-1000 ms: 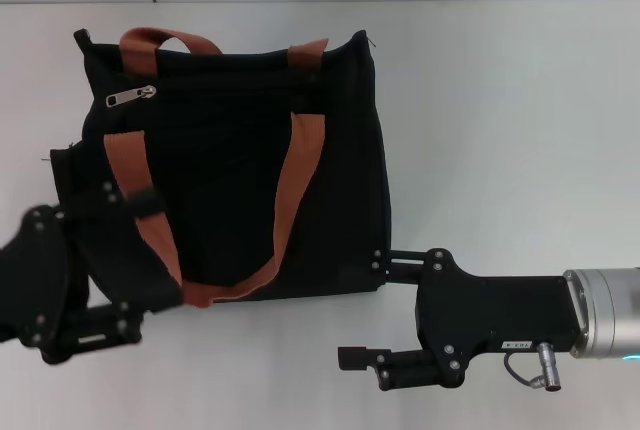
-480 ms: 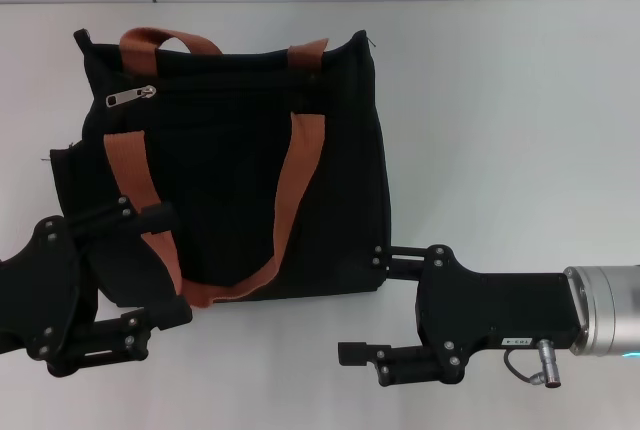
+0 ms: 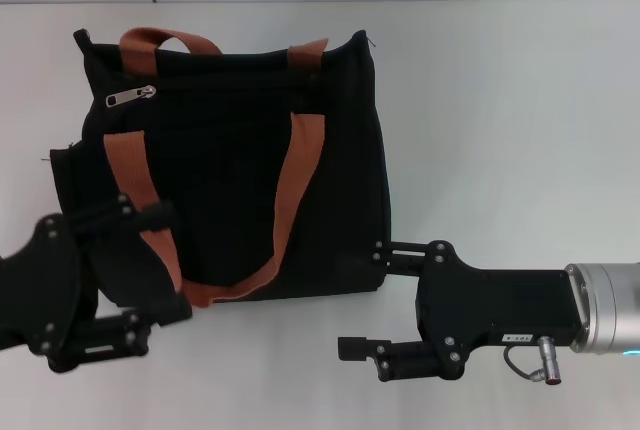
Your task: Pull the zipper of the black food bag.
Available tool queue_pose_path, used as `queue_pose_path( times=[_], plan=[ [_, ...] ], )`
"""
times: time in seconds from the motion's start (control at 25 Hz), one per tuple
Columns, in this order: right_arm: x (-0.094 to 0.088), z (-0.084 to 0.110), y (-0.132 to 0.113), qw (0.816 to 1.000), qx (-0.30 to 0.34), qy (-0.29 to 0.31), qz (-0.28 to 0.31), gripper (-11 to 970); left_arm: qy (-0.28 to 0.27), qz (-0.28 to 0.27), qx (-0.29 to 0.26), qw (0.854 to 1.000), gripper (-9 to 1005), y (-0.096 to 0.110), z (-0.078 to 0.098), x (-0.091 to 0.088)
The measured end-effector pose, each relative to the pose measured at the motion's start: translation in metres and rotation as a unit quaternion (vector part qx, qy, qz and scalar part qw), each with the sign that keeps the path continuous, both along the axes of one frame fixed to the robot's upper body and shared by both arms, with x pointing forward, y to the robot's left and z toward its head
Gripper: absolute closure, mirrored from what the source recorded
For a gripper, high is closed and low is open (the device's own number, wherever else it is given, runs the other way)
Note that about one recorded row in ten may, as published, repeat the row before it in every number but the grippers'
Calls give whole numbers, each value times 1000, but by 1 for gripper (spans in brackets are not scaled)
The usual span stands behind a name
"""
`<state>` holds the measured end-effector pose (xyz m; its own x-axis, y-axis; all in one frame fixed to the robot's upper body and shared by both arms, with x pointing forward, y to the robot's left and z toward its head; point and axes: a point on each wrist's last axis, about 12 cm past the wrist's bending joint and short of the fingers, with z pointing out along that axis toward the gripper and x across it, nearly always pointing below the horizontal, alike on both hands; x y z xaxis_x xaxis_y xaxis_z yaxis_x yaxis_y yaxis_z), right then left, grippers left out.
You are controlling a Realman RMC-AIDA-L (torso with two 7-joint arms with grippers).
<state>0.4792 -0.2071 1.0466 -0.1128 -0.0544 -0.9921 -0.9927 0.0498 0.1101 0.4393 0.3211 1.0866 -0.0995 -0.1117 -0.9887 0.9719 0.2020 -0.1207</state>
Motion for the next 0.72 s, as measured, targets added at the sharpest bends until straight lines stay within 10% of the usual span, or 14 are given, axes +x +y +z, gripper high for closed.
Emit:
queue_pose_path(
  times=[0.44, 0.72],
  plan=[
    [1, 1, 2, 1000, 2, -1, 3, 216, 3, -18, 7, 1000, 322, -5, 2, 6],
    [2, 1, 2, 1000, 0, -2, 2, 217, -38, 67, -46, 996, 330, 13, 23, 25]
  ],
)
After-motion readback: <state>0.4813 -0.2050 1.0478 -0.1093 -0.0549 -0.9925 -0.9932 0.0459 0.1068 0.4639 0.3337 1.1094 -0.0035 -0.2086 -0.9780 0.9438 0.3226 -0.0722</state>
